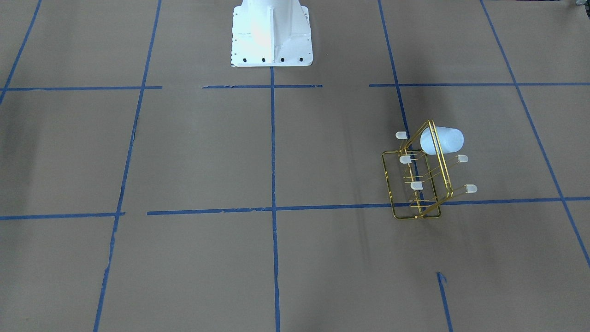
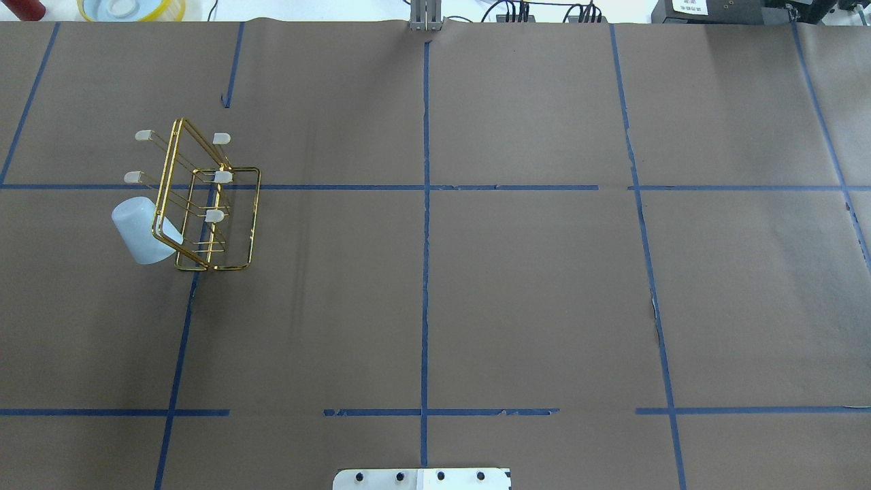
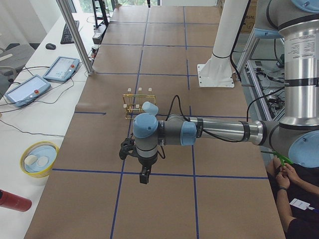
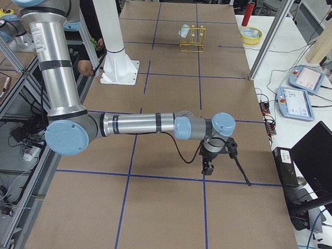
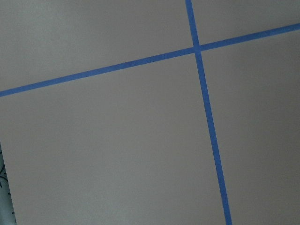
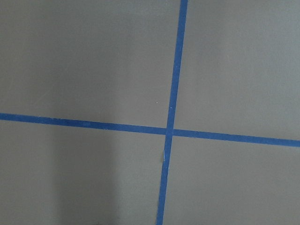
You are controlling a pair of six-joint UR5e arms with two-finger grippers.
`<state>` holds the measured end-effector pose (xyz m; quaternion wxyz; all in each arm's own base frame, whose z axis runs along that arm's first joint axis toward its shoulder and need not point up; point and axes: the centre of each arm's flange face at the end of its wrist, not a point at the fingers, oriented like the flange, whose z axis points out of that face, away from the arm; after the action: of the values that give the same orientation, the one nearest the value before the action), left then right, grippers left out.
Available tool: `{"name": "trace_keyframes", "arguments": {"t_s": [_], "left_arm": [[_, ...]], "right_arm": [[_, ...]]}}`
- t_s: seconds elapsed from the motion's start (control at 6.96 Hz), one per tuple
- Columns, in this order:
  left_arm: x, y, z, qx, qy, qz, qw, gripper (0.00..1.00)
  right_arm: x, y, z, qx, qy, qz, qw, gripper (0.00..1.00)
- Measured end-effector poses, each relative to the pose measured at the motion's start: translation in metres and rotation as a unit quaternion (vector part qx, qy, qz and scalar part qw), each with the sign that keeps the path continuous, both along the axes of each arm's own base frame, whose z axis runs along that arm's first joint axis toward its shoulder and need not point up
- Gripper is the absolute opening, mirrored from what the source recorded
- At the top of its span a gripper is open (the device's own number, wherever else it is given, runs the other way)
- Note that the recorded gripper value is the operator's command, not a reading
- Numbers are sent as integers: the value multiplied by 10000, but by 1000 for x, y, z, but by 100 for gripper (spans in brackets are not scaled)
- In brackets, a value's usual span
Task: Hang cup on cup holder
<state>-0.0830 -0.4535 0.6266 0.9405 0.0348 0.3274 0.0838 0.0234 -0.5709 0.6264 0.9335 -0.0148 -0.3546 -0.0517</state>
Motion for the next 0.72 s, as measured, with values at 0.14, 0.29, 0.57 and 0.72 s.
{"name": "trace_keyframes", "arguments": {"t_s": [0.14,0.29,0.57,0.72], "left_arm": [[2,-3,-2,-71,126,5,9999,100],[5,-3,-4,-113,315,5,9994,100],[10,6,2,-203,716,21,9972,100],[12,15,10,-230,886,68,9958,100]], "right_arm": [[0,0,0,-3,0,0,10000,100],[0,0,0,-5,0,-1,10000,100],[0,0,0,-4,0,0,10000,100],[0,0,0,-2,0,1,10000,100]]}}
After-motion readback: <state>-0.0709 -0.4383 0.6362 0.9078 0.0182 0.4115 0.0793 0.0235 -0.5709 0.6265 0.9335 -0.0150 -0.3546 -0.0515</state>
